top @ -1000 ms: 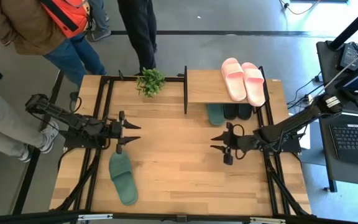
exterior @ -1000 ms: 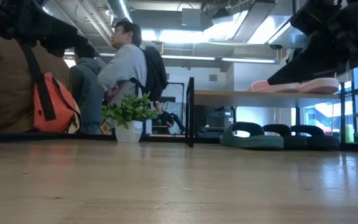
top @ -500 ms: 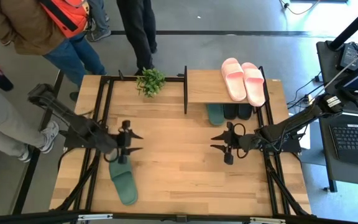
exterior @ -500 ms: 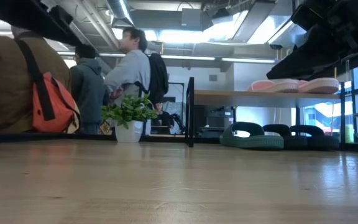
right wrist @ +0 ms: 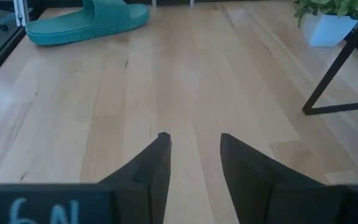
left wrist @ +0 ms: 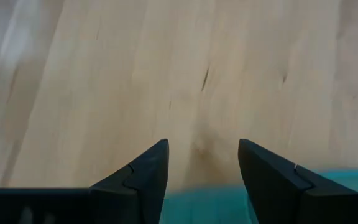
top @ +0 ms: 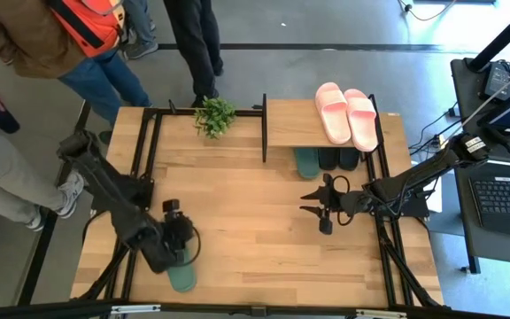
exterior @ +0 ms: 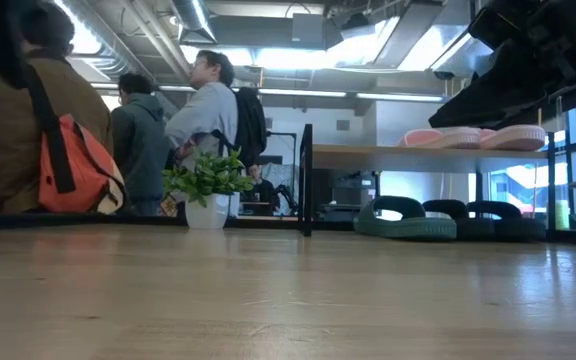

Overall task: Pick and place slides into the shelf
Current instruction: Put the green slide under the shelf

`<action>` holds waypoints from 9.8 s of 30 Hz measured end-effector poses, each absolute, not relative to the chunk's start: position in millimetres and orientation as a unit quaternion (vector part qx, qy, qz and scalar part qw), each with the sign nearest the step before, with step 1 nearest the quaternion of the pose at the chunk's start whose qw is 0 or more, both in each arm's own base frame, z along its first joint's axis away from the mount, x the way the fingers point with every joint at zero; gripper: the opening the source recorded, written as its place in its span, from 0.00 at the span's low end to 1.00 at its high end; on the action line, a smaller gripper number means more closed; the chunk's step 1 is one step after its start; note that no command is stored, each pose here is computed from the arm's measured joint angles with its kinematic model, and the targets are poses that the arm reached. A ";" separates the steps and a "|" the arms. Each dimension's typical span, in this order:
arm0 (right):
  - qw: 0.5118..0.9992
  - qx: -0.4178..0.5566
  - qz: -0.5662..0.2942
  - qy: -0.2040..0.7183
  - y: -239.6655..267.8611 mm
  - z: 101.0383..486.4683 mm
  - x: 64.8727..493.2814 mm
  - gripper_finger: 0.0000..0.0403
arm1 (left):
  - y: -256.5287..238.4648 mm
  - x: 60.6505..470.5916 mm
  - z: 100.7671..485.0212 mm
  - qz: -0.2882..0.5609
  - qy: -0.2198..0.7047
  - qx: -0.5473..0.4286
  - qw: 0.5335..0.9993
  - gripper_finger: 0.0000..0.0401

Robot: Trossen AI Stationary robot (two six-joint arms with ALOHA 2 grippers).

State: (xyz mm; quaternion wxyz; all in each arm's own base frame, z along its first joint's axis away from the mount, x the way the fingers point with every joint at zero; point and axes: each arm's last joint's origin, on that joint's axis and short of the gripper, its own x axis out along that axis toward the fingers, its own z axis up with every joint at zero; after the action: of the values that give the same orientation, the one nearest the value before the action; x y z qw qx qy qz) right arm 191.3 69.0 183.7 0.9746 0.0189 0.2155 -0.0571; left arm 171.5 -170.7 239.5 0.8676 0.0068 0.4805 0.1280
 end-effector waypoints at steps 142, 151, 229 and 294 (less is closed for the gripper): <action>0.944 0.130 -0.139 0.270 50.6 196.3 128.6 0.35 | -94.0 366.8 222.6 0.195 0.407 0.287 0.845 0.00; 0.944 0.129 -0.139 0.271 50.6 196.1 128.6 0.35 | -82.5 385.4 214.3 0.215 0.376 0.266 0.861 0.00; 0.944 0.135 -0.137 0.268 51.2 196.5 129.4 0.35 | -86.9 317.9 296.6 0.062 0.333 0.152 0.929 0.42; 0.960 -0.039 -0.126 0.246 107.0 189.7 272.3 0.64 | -37.1 92.4 167.9 0.089 0.060 -0.062 0.992 0.42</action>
State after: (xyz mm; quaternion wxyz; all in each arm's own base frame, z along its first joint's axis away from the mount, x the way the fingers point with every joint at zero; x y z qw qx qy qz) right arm 272.3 107.0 189.7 0.9601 -0.0392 0.2463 -0.1262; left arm 92.4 -37.1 167.9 0.9923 -0.0615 0.0603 0.0887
